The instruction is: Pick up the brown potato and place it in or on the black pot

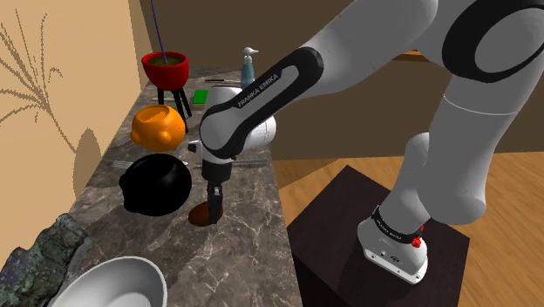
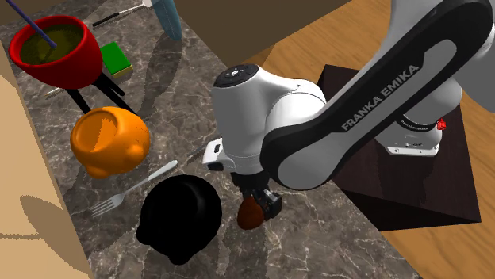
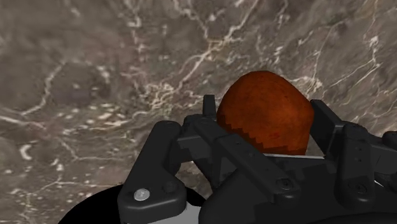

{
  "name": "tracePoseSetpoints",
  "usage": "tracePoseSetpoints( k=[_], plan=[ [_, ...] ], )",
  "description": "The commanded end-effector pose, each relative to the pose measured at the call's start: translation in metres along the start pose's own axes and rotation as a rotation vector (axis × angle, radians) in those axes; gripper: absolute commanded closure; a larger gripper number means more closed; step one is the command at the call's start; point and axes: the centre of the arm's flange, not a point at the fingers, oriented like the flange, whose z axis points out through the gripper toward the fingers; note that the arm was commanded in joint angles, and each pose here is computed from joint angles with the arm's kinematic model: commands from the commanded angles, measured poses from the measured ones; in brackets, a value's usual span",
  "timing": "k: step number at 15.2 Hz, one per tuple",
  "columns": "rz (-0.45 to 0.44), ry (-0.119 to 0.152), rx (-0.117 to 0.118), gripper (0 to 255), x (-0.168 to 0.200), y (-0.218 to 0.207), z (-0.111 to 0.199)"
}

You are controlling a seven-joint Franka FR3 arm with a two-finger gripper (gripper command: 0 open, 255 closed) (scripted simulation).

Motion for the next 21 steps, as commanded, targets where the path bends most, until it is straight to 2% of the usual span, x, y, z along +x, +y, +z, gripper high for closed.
tracePoseSetpoints(
  k=[1, 21],
  plan=[
    [0.000, 0.000, 0.000, 255, 0.003, -0.003, -0.009],
    [0.000, 0.000, 0.000, 255, 0.022, -0.044, -0.104]
  ],
)
